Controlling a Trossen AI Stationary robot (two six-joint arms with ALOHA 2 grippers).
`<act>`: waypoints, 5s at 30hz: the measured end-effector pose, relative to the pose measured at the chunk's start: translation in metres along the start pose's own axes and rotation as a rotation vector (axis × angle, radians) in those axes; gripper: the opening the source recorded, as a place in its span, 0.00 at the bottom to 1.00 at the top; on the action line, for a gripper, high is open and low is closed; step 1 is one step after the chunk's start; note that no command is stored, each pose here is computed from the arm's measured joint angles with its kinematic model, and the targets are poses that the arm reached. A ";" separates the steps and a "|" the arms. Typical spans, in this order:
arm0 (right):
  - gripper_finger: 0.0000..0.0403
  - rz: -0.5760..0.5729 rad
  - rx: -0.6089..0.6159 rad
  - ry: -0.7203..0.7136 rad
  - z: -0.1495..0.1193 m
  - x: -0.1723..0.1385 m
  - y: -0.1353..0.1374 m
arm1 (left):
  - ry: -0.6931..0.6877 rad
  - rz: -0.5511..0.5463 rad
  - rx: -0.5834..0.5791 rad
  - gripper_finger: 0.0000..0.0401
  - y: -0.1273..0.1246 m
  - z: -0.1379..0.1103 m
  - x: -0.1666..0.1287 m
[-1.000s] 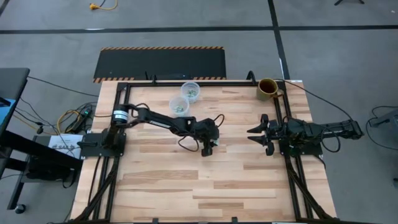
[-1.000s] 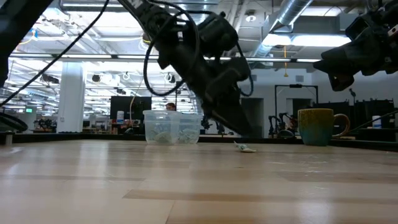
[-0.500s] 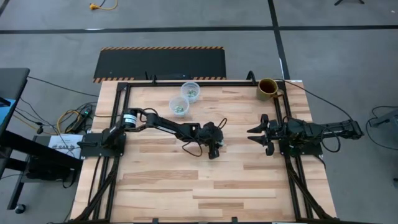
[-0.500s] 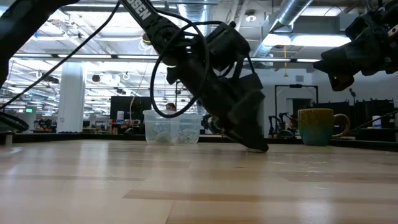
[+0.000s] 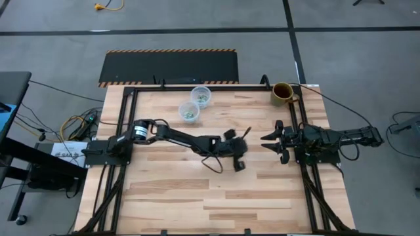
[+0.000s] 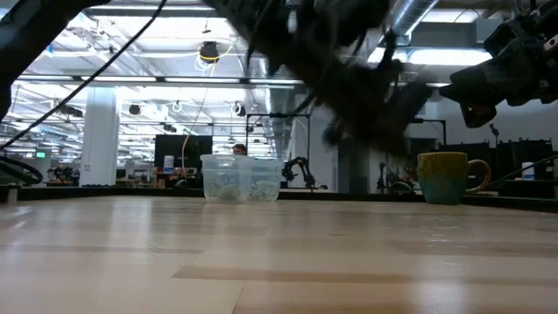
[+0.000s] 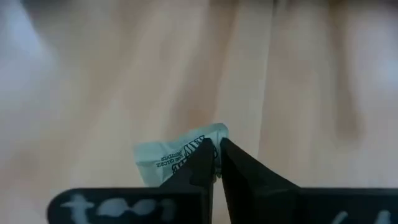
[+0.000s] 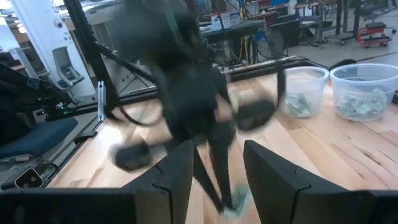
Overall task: Pick and place items into bin
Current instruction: Put the stevia packet into the bottom bin, then return to Home Position
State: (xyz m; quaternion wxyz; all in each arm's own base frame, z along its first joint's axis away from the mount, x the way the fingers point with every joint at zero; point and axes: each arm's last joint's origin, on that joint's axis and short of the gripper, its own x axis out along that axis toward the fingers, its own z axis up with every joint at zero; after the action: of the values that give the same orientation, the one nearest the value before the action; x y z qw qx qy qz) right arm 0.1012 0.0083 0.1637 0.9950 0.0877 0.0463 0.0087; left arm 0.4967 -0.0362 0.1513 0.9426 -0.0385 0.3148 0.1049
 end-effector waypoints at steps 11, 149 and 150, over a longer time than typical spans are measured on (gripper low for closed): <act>0.34 0.000 0.000 0.000 0.000 0.000 0.000 | -0.032 0.427 0.338 0.00 -0.006 0.112 -0.071; 0.34 -0.001 0.000 -0.001 0.000 0.000 0.000 | -0.703 -0.201 -0.142 0.43 0.151 -0.210 -0.317; 0.34 -0.001 0.000 -0.001 0.000 0.000 0.000 | -0.703 -0.202 -0.144 0.43 0.151 -0.210 -0.317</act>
State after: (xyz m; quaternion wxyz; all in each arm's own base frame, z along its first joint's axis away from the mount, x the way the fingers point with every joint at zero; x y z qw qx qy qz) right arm 0.1012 0.0083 0.1637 0.9951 0.0877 0.0459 0.0084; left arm 0.0928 0.0267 0.1729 0.9936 -0.0972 -0.0417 0.0401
